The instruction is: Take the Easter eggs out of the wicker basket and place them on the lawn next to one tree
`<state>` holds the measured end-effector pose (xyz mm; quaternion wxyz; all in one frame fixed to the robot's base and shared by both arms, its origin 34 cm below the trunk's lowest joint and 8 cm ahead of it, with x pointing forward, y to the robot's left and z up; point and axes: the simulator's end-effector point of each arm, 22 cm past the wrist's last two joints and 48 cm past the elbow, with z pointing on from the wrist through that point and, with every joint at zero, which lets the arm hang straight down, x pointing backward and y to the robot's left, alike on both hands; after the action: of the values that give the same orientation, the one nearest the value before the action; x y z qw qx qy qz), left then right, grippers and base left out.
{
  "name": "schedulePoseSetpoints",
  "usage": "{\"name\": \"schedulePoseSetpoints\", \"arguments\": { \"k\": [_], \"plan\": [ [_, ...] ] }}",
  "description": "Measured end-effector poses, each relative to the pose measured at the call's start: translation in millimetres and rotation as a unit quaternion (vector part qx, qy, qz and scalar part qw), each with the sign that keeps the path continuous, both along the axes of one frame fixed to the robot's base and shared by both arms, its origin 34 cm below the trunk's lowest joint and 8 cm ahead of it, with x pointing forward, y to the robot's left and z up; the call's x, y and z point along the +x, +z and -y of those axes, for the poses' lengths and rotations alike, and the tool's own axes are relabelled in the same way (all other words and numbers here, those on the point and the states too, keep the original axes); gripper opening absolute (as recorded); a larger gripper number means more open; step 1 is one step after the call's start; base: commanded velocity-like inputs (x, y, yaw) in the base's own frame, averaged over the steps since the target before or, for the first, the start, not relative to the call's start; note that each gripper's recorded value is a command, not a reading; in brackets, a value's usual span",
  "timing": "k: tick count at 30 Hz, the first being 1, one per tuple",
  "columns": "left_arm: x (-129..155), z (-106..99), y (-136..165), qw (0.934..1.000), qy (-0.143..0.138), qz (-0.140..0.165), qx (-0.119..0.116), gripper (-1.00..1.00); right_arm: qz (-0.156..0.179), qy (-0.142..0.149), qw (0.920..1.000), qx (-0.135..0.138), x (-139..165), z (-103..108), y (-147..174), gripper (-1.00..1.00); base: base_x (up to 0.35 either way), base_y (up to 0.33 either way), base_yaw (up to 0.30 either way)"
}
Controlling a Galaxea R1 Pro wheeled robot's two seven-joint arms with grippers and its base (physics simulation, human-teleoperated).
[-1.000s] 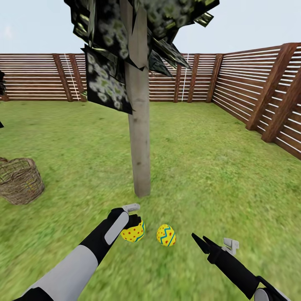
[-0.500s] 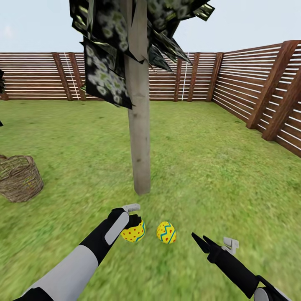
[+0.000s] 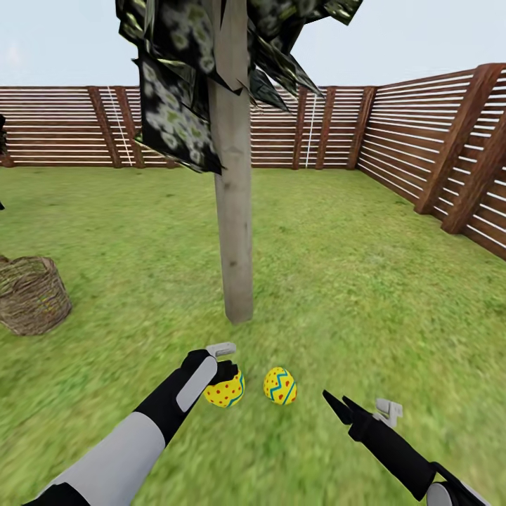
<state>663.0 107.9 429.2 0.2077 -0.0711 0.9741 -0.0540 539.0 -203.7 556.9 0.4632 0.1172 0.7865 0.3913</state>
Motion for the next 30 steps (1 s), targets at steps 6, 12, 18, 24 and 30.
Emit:
{"name": "schedulePoseSetpoints", "arguments": {
  "k": [6, 12, 18, 24, 30],
  "plan": [
    [-3.2, 0.4, -13.1, 1.0000, 0.000, 0.000, 0.000, -1.00, -0.001, -0.002, 1.0000, -0.001, -2.7, 0.7, -13.9, 1.00, 0.000, 0.000, 0.000],
    [-6.6, 1.0, -26.3, 1.0000, 0.000, 0.000, -0.001, -1.00, -0.001, -0.002, 1.0000, -0.002, -6.0, 0.9, -27.3, 1.00, 0.000, 0.000, 0.000],
    [-8.1, 1.2, -32.7, 1.0000, 0.000, 0.001, -0.001, -1.00, -0.001, -0.002, 1.0000, -0.002, -7.8, 0.9, -34.1, 1.00, 0.000, 0.000, 0.000],
    [-8.8, 1.7, -32.8, 1.0000, -0.001, 0.000, -0.001, -1.00, -0.001, -0.002, 1.0000, -0.001, -7.9, 0.9, -33.8, 1.00, 0.128, 0.000, 0.000],
    [-8.8, 2.1, -32.6, 1.0000, -0.001, 0.000, -0.001, -1.00, -0.001, -0.002, 1.0000, -0.002, -7.9, 0.9, -33.8, 1.00, 0.274, 0.000, 0.000]
  ]
}}
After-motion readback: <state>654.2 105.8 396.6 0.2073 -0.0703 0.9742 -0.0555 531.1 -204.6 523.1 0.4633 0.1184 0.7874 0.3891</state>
